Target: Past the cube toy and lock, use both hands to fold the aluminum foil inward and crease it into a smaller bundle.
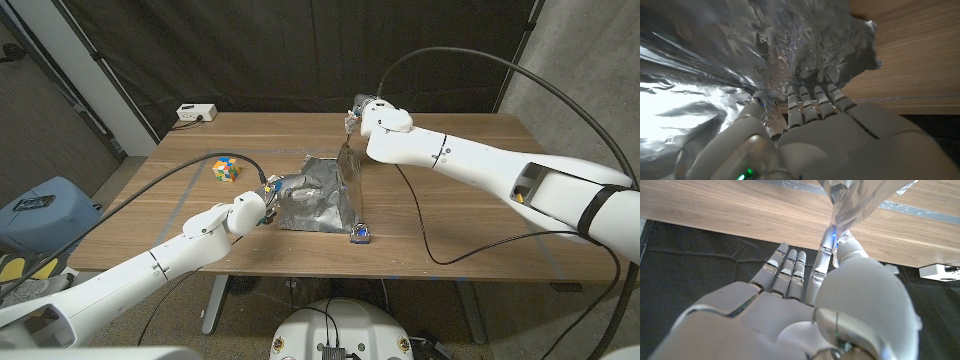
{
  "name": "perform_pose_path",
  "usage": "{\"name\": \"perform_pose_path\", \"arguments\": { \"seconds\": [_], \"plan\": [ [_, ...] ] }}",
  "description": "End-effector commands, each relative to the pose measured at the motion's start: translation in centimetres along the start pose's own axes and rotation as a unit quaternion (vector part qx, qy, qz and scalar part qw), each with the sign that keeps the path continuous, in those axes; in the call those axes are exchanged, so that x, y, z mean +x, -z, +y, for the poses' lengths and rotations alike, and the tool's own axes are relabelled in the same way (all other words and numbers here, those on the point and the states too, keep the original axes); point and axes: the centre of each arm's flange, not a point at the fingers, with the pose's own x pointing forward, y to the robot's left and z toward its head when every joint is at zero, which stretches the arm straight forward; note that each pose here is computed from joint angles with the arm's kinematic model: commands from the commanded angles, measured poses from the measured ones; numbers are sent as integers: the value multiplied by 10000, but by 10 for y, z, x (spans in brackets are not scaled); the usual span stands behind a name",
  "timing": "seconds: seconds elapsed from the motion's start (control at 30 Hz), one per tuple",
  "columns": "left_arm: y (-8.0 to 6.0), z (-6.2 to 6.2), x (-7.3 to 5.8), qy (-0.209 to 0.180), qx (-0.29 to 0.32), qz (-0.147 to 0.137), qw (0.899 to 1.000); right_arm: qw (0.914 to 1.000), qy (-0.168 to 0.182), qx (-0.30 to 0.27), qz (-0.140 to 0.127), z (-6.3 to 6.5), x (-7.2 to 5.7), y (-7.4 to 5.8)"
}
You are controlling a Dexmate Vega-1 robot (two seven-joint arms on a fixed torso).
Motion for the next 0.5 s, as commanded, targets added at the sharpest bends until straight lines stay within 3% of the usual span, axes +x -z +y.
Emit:
{"name": "perform_pose_path", "arguments": {
  "seconds": [0.03, 0.5],
  "plan": [
    [-3, 0, 1, -61, 16, -15, 10000, 9996, -231, 124, -106, 1, 0, -8],
    [-7, -3, 2, -67, 26, 22, 10000, 9967, -611, 421, -320, 4, -1, -16]
  ]
}}
